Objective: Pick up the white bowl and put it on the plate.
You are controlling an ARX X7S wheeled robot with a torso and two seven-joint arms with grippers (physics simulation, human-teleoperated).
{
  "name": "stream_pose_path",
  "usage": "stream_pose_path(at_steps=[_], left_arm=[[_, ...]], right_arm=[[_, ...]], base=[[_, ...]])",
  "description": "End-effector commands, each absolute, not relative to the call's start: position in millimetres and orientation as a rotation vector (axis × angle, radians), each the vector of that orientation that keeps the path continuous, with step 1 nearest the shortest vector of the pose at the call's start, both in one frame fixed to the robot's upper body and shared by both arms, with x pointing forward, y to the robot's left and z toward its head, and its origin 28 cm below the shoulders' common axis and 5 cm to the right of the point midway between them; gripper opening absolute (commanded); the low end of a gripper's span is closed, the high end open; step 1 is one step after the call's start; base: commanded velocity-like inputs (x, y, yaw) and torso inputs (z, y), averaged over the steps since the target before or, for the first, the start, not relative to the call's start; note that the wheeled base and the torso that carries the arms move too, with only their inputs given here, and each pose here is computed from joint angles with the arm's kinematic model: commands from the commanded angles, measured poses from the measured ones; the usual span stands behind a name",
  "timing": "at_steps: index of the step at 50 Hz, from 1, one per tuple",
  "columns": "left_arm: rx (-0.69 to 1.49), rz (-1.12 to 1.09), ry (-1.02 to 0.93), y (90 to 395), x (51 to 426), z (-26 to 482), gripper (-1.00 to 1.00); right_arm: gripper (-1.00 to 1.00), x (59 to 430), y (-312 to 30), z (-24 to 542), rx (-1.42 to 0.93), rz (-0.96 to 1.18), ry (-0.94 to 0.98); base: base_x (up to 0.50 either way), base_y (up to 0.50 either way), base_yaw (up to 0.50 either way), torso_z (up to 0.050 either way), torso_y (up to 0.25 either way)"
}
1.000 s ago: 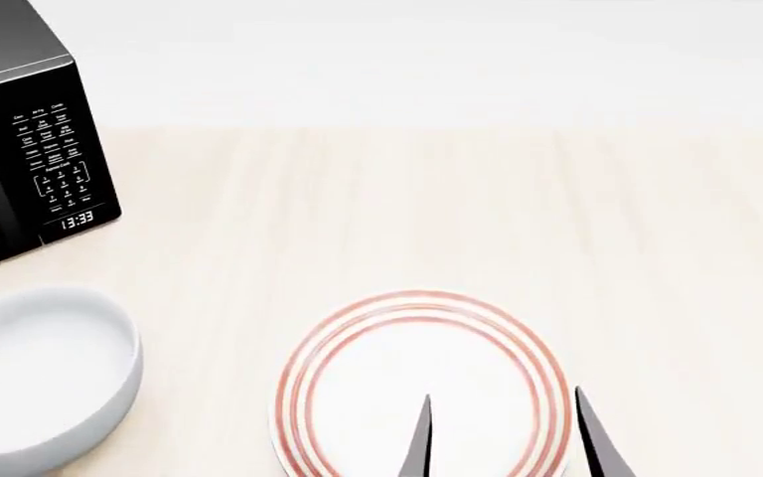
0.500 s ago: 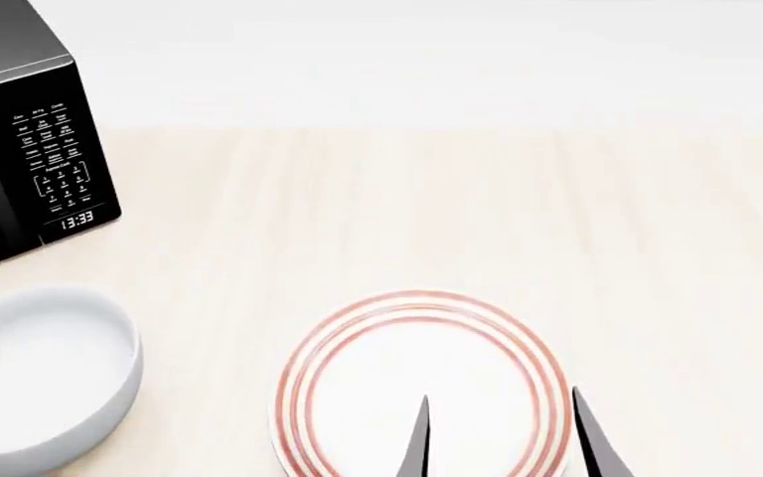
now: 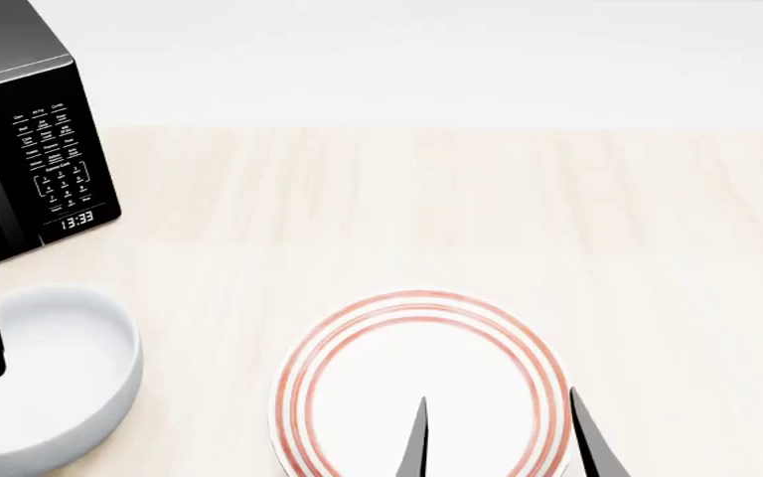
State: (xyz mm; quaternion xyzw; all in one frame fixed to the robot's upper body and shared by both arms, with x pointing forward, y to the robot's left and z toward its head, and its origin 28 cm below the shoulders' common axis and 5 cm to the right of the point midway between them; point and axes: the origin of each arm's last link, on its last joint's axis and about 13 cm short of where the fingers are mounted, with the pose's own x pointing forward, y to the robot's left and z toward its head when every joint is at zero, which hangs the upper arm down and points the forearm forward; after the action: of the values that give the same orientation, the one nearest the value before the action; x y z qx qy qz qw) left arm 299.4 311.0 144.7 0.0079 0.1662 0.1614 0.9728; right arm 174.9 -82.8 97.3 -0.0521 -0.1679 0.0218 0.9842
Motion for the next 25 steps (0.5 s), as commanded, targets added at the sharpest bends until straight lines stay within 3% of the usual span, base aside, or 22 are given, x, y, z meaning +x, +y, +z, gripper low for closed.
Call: stream_pose_path(at_steps=[1,25], left_arm=[[-0.025,0.307,0.341,310.6,305.0,133.6,1.0],[-0.043,0.301,0.356,306.0,305.0,120.5,1.0]], right_arm=[[1.0,178.3,-84.4,97.2,-0.113,0.042,-0.346],[1.0,177.6,-84.3,96.8,-0.113,0.043,-0.345]], base=[[0.0,0.0,0.0,0.0,0.0],[0.0,0.0,0.0,0.0,0.0]])
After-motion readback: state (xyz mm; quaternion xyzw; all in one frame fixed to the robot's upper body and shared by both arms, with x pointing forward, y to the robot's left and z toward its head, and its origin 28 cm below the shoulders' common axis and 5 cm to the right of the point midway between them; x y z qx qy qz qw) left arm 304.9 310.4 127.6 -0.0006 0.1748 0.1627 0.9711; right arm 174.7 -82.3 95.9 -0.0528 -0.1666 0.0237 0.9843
